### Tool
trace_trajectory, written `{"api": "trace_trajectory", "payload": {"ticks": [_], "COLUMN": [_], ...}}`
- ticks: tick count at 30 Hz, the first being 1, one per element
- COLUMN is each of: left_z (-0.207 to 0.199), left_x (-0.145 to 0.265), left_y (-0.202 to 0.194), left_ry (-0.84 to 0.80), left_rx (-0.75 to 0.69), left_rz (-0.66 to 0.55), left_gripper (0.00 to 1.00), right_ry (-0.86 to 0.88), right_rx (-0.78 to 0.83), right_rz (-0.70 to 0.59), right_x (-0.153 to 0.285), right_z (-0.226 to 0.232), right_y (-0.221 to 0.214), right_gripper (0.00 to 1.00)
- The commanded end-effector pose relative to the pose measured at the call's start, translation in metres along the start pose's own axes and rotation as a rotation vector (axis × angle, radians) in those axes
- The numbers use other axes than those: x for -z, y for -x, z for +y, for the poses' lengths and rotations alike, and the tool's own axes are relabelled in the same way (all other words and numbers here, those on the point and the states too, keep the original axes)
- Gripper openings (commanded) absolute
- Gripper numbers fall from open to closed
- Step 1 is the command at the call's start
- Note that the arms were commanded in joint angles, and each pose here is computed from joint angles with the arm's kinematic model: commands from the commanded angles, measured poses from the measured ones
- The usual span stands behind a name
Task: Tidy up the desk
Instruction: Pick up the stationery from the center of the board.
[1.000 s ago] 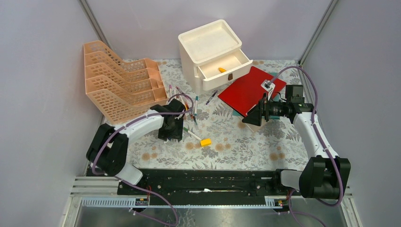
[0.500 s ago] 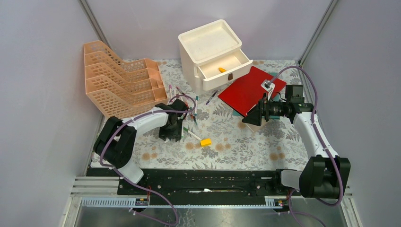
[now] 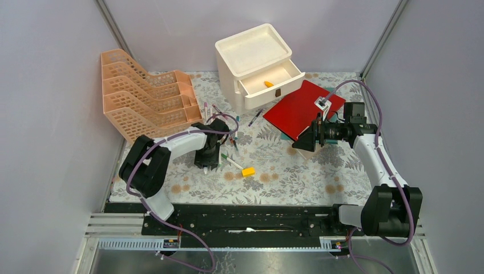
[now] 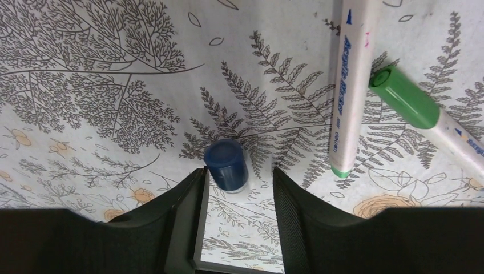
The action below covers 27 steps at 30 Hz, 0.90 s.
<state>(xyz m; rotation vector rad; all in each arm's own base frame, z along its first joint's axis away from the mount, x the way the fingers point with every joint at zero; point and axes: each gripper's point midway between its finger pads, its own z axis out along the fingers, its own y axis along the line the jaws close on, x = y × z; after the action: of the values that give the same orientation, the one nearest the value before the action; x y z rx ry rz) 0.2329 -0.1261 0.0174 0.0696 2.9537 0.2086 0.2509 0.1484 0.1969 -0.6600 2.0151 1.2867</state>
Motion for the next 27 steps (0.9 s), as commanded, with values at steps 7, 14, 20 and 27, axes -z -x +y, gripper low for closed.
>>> {"api": "trace_trajectory", "payload": {"ticks": [7, 14, 20, 27], "left_z": [-0.003, -0.008, -0.037, -0.101], "left_x": [-0.002, 0.001, 0.035, 0.118], "left_y": [0.005, 0.002, 0.018, 0.053], "left_ry": [0.005, -0.034, -0.258, -0.751], "left_rx": [0.038, 0.071, 0.091, 0.011], "left_rz": [-0.005, -0.012, -0.115, -0.382], "left_gripper": [0.38, 0.09, 0.0, 0.0], "right_ry": [0.001, 0.014, 0.061, 0.135], "right_rx": [0.028, 0.033, 0.064, 0.102], "right_rz": [-0.002, -0.006, 0.002, 0.071], "right_x": [-0.001, -0.001, -0.004, -0.016], "right_z": [-0.001, 0.002, 0.013, 0.038], "right_y": [0.003, 0.005, 0.006, 0.004], "right_gripper": [1.0, 1.0, 1.0, 1.0]}}
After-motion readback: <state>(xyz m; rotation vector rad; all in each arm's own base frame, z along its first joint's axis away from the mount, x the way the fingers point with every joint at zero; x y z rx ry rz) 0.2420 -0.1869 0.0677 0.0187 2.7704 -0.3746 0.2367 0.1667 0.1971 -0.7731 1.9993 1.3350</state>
